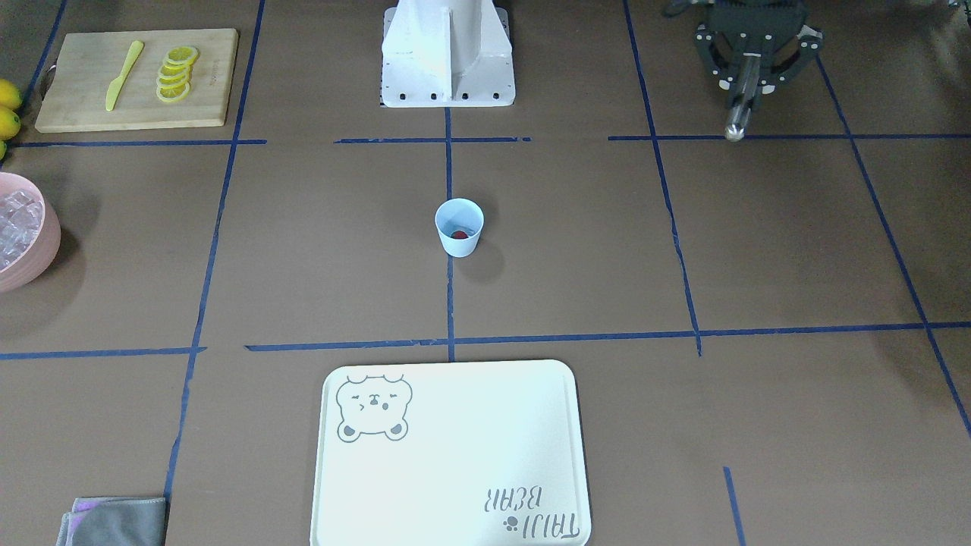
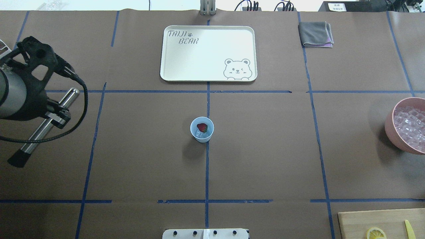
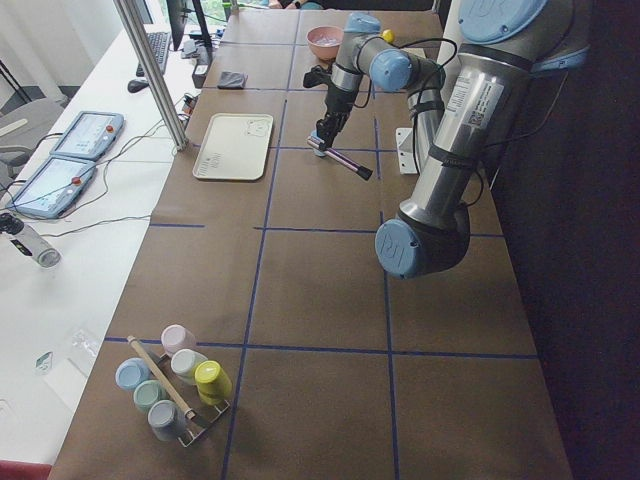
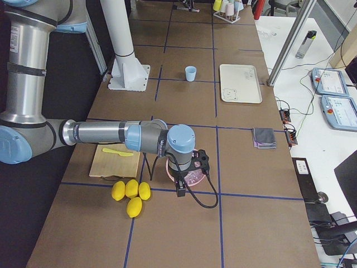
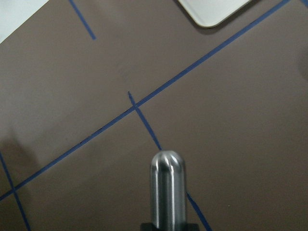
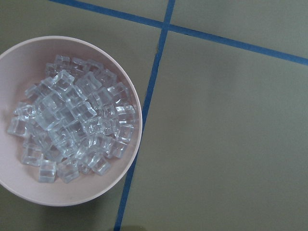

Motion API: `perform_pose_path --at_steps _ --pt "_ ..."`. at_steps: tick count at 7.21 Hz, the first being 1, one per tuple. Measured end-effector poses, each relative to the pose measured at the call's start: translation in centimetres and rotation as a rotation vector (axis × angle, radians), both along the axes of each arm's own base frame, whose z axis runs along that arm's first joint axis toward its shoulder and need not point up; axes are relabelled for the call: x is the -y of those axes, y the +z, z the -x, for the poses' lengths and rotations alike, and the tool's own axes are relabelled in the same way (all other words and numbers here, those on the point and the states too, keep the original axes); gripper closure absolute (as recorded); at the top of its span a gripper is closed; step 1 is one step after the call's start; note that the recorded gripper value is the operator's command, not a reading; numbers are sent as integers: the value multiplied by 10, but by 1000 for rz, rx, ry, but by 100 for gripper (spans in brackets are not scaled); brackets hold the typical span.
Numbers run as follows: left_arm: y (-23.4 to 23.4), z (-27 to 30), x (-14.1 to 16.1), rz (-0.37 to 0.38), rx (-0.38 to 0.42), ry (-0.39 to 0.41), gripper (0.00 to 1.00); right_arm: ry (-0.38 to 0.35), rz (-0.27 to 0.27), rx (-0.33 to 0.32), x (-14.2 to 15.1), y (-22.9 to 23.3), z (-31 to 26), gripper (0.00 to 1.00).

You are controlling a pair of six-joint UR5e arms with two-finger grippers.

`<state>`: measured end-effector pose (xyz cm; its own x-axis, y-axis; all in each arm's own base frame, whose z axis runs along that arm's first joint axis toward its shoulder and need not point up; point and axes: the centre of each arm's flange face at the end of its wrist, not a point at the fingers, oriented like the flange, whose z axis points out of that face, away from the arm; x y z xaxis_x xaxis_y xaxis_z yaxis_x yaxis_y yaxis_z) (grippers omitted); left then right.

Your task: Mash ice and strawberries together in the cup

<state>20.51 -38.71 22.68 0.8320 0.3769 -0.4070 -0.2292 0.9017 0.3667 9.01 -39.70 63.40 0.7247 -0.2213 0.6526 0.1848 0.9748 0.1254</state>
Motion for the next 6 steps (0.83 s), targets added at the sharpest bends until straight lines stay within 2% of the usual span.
perform_pose_path --at_steps 3,6 --pt "58 21 33 167 53 -64 100 0 -1 0 0 0 0 1" --pt "116 47 55 235 33 -22 100 0 0 0 0 0 0 1"
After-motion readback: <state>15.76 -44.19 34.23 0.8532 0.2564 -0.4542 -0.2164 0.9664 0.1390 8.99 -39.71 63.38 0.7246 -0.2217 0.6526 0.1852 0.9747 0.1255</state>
